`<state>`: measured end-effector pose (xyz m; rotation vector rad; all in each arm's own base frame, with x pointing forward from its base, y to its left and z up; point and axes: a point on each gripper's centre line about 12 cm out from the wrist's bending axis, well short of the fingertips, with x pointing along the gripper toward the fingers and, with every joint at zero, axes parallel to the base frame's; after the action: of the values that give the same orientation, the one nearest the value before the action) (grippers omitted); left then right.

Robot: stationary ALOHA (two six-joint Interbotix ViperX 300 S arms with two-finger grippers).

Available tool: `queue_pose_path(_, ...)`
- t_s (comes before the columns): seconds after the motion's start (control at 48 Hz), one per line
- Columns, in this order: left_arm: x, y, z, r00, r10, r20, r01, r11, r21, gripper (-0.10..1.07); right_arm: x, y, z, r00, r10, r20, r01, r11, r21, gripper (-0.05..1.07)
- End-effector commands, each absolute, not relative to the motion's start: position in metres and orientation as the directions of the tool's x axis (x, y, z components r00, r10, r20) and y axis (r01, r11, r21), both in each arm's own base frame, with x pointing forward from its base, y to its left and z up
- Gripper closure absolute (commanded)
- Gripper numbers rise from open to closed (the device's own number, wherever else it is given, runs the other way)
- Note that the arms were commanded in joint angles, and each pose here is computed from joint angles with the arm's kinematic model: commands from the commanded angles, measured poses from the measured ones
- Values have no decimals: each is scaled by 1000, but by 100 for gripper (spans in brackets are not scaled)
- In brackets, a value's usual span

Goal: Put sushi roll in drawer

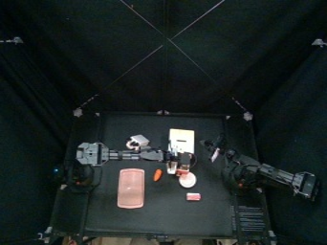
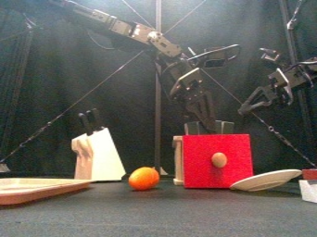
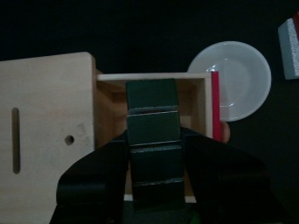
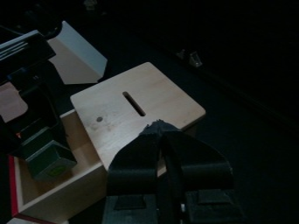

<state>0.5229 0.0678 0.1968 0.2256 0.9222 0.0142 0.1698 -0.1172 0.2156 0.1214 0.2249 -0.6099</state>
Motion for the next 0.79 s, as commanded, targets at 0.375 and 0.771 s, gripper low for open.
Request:
queue_pose_path(0.375,530,83,198,625,116,-772,65,978,200,25,171,-119,219,796,-559,-233,584,810,51,101)
queue_pose_path(0.771,532,86,188,613,117,-781,68,978,199,25,171,-119,219,795,-559,-234,584,810,51,101)
